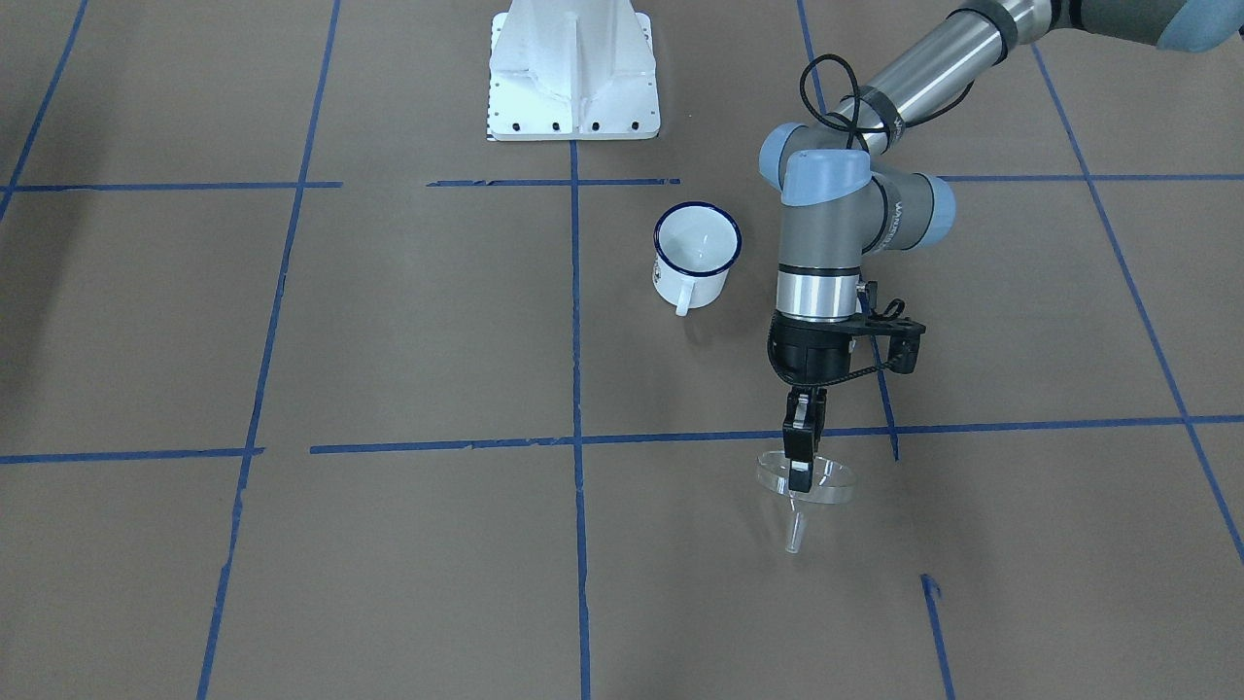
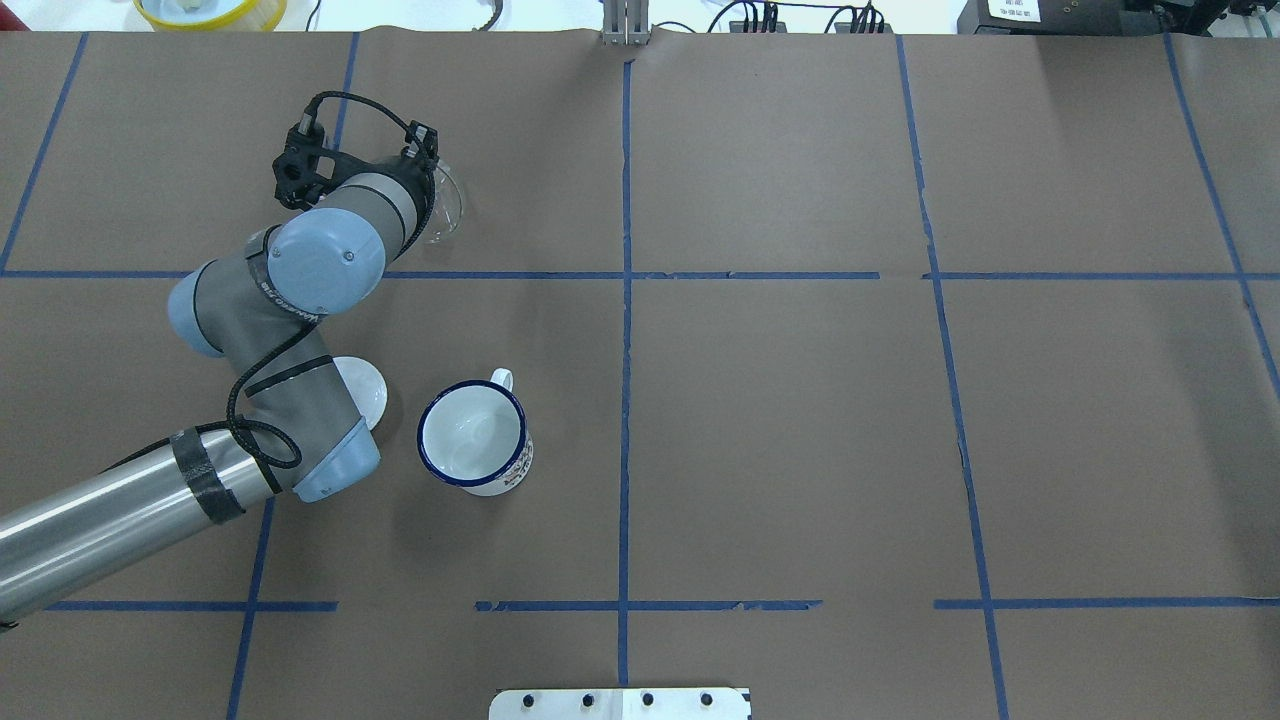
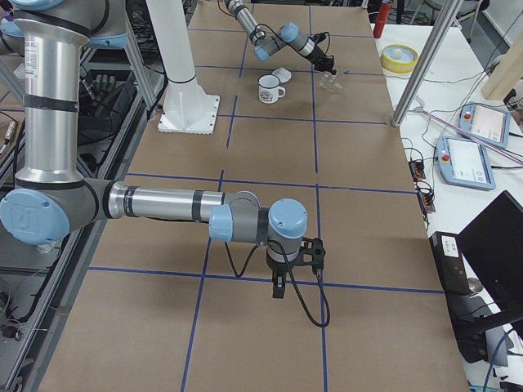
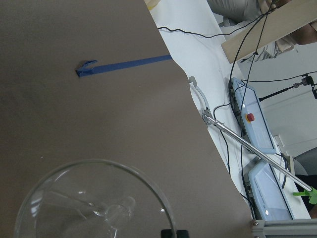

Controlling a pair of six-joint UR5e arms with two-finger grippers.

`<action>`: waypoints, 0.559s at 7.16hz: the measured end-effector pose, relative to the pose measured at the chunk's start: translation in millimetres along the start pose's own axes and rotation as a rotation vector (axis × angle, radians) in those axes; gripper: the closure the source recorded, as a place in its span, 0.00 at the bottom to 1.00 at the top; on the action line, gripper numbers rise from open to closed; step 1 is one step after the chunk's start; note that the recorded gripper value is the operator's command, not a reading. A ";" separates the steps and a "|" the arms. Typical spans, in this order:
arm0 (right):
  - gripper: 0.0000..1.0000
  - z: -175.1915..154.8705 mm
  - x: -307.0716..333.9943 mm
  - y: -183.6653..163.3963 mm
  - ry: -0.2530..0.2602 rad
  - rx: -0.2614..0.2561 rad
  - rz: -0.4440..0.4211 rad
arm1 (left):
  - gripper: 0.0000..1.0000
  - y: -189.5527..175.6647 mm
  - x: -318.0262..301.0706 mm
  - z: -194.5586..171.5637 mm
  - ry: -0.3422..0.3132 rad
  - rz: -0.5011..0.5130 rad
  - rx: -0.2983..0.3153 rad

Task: Remove funnel from cup
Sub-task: 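Carry the funnel farther from the robot and lower it onto the table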

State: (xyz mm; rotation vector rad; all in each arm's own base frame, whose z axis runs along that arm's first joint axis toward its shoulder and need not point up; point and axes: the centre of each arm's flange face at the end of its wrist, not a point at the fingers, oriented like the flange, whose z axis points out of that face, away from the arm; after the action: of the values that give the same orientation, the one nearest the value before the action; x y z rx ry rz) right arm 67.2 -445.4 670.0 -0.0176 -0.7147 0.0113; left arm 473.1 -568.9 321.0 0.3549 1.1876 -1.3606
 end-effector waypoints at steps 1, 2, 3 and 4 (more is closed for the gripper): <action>0.00 0.0 0.0 0.0 0.000 0.000 0.000 | 0.24 0.0 -1.2 1.1 0.003 -0.003 -0.001; 0.00 0.0 0.0 0.0 0.000 0.000 0.000 | 0.00 -0.6 -2.6 2.0 0.008 -0.002 -0.005; 0.00 0.0 0.0 0.0 0.000 0.000 0.000 | 0.00 -1.6 -4.5 3.0 0.010 0.010 -0.007; 0.00 0.0 0.0 0.0 0.000 0.000 0.000 | 0.00 -2.2 -6.7 4.0 0.009 0.025 -0.007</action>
State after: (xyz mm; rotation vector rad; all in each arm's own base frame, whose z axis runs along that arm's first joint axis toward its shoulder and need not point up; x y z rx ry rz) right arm 67.1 -445.4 670.0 -0.0176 -0.7147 0.0113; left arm 474.4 -568.9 329.0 0.3697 1.1920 -1.3341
